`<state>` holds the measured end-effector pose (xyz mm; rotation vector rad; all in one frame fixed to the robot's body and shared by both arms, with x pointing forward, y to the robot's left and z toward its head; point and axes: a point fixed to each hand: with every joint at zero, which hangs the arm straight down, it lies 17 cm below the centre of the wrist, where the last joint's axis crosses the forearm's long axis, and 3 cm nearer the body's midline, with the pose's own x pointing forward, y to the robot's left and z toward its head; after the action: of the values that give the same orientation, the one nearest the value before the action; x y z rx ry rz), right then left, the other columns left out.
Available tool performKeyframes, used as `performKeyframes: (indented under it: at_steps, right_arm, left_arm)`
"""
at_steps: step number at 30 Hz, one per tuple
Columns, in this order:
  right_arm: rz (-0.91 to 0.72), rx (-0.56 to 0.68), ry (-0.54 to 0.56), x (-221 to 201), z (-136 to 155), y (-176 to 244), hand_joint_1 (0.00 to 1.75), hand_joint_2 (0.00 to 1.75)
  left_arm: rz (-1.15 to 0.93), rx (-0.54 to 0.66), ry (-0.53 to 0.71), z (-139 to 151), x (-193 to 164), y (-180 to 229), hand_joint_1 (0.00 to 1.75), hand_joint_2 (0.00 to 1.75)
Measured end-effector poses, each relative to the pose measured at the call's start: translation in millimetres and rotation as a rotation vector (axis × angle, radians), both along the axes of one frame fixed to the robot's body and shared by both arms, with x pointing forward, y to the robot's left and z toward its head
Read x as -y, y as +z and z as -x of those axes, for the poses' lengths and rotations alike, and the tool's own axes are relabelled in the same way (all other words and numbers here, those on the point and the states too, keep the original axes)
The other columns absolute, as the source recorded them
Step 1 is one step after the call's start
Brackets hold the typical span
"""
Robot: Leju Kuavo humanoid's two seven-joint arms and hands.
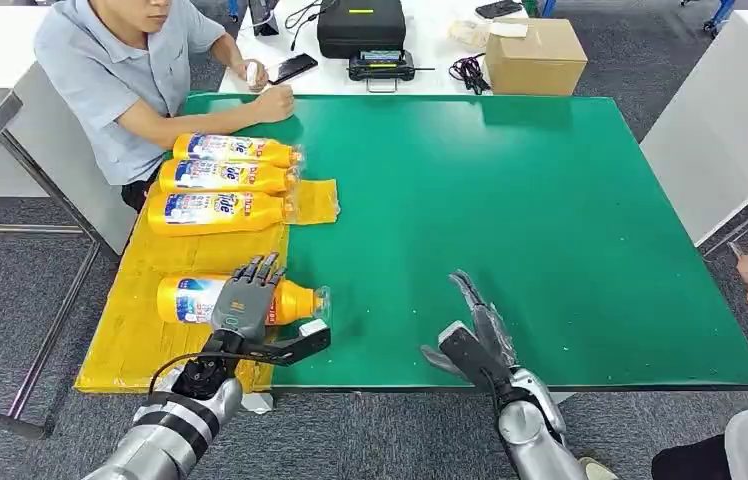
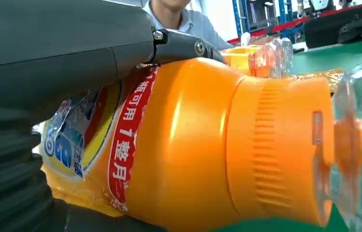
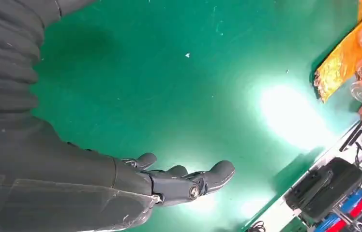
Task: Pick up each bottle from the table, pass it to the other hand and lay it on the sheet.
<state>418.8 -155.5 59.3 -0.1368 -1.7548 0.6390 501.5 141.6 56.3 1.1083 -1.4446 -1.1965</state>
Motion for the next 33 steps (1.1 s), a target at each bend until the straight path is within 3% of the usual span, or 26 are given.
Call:
performKeyframes:
  at_steps: [1, 3, 4, 33]
  right_arm:
    - [0.002, -0.001, 0.000, 0, 0, -1, 0.00, 1.75]
    - [0.006, -0.001, -0.003, 1, 0, -2, 0.00, 1.75]
    - [0.007, -0.002, -0.005, 1, 0, -3, 0.00, 1.75]
    - [0.021, -0.015, -0.021, 11, 1, -13, 0.00, 1.75]
  left_arm:
    - [-0.001, -0.002, 0.000, 0, 0, 0, 0.33, 1.75]
    - [-0.004, -0.016, 0.000, 0, 0, -4, 0.03, 1.75]
    - [-0.005, -0.021, 0.000, 0, -1, -5, 0.02, 1.75]
    - [0.024, -0.143, -0.027, -7, 3, -21, 0.00, 1.75]
